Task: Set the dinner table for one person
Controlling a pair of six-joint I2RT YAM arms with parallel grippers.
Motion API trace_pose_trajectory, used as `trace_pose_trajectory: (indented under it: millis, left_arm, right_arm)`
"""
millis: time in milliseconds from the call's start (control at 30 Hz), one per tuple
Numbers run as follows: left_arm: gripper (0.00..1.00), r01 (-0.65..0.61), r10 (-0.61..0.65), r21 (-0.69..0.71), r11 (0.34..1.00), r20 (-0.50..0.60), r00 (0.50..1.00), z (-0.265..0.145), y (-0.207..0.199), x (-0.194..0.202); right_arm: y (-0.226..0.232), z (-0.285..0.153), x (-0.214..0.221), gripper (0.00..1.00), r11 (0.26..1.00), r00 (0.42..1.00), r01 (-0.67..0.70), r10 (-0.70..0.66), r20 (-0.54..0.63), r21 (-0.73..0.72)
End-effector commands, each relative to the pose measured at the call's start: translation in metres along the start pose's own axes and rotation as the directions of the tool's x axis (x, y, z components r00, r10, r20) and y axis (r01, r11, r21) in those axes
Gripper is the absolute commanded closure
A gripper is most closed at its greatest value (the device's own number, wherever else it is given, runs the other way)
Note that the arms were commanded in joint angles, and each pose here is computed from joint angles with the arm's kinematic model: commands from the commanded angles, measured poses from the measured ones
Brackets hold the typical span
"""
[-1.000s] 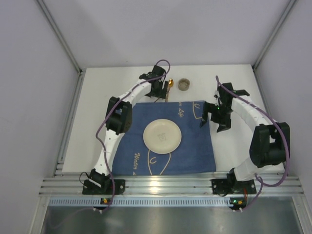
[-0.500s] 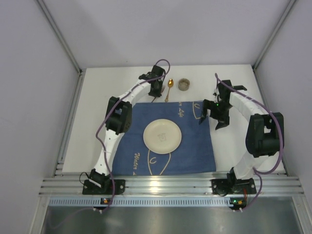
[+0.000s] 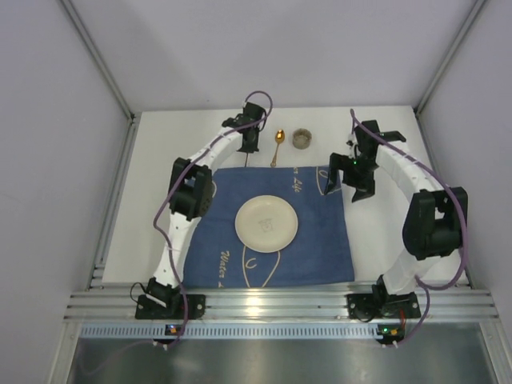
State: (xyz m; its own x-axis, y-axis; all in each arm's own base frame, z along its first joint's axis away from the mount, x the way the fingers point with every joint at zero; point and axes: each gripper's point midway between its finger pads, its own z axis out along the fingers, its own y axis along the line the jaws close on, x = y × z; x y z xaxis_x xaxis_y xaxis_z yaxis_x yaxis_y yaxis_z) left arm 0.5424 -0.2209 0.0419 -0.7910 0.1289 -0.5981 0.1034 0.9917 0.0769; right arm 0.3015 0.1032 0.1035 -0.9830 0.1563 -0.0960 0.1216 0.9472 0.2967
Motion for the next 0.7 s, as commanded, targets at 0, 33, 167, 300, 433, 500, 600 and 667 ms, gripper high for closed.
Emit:
trace_pose_trajectory:
  millis: [0, 33, 167, 300, 433, 500, 600, 667]
  left_arm:
    - [1.0, 0.13, -0.164, 0.123, 0.984, 0.324, 0.932, -0.12, 0.012, -0.122]
    - [1.0, 0.152, -0.199, 0.156, 0.976, 0.353, 0.914, -0.136, 0.011, -0.135]
    - [1.0, 0.176, -0.281, 0.258, 0.95, 0.459, 0.843, -0.212, 0.014, -0.174]
    - [1.0, 0.241, -0.385, 0.349, 0.906, 0.441, 0.811, -0.247, 0.01, -0.168]
    - [1.0, 0.241, -0.432, 0.423, 0.874, 0.444, 0.785, -0.29, 0.0, -0.15]
    - [1.0, 0.253, -0.441, 0.436, 0.864, 0.411, 0.798, -0.29, -0.009, -0.135]
    - [1.0, 0.263, -0.461, 0.473, 0.841, 0.372, 0.806, -0.301, -0.021, -0.119]
    - [1.0, 0.27, -0.475, 0.494, 0.827, 0.356, 0.805, -0.309, -0.027, -0.111]
  right_arm:
    - [0.032, -0.042, -0.015, 0.0, 0.994, 0.986, 0.089, -0.079, 0.145, -0.065]
    - [0.042, -0.05, -0.014, 0.0, 0.989, 0.98, 0.115, -0.098, 0.172, -0.093]
    - [0.079, -0.069, -0.017, 0.0, 0.961, 0.956, 0.188, -0.133, 0.261, -0.202]
    - [0.122, -0.095, -0.016, 0.0, 0.909, 0.926, 0.261, -0.141, 0.35, -0.326]
    - [0.169, -0.131, -0.016, 0.0, 0.835, 0.872, 0.356, -0.134, 0.472, -0.419]
    - [0.184, -0.143, -0.015, 0.0, 0.812, 0.863, 0.367, -0.114, 0.492, -0.455]
    - [0.209, -0.163, -0.013, 0.02, 0.751, 0.844, 0.4, -0.08, 0.53, -0.525]
    - [0.224, -0.175, -0.011, 0.04, 0.706, 0.828, 0.436, -0.071, 0.557, -0.559]
